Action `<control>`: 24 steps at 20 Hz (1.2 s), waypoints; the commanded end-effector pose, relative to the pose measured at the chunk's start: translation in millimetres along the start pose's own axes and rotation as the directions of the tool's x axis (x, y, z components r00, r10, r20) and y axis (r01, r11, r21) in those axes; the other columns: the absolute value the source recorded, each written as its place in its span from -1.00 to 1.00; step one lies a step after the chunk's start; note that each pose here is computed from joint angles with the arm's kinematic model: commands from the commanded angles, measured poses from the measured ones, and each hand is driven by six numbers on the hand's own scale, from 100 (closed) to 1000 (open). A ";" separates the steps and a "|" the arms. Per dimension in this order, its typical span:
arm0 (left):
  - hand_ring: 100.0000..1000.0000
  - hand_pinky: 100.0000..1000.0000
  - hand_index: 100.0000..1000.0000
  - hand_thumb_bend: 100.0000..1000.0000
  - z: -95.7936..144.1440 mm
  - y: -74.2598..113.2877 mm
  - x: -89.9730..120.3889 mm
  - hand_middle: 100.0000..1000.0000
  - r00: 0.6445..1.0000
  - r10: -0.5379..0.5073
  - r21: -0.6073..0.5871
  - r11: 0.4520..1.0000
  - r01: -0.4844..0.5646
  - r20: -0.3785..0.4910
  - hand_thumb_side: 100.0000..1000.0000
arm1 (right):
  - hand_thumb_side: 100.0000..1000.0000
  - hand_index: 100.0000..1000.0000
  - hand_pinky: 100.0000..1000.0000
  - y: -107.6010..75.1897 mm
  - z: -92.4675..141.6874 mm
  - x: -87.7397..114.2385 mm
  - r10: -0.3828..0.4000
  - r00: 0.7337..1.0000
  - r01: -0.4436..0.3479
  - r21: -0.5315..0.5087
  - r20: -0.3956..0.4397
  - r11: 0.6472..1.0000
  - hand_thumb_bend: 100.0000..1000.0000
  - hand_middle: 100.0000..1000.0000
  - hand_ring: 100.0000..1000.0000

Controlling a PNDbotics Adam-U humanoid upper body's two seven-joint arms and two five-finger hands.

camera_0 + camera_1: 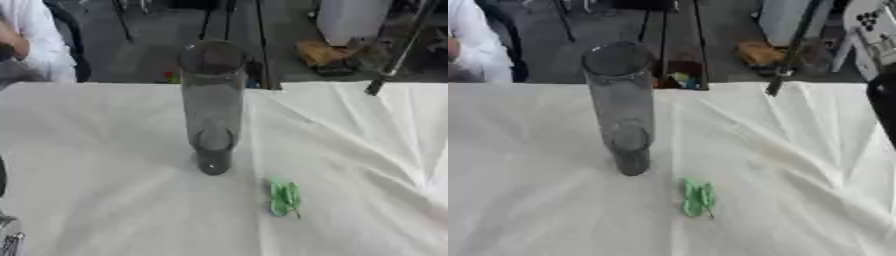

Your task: Arrange flowers into the vase.

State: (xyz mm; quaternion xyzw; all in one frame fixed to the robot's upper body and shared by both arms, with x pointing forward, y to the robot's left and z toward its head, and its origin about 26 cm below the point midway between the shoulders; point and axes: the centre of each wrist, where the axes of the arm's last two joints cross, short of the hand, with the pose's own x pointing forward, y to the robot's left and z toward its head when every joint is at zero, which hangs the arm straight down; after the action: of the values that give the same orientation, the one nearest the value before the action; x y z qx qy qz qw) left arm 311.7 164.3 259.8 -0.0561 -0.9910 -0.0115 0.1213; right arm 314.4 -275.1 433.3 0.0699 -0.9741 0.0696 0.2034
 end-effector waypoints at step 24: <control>0.55 0.40 0.86 -0.98 -7.4 4.0 5.2 0.73 0.999 -0.018 -0.039 0.999 0.019 0.037 1.00 | 0.17 -1.00 -1.00 -0.8 -36.5 4.4 -0.075 0.986 0.076 0.000 0.152 0.997 -1.00 -1.00 -1.00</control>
State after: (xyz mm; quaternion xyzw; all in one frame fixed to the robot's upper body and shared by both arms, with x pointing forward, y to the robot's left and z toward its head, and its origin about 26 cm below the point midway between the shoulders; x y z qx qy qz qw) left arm 311.5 165.8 260.0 -0.0546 -0.9909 -0.0276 0.1196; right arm 329.7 -268.8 459.0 0.1071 -0.9823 0.0524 0.1446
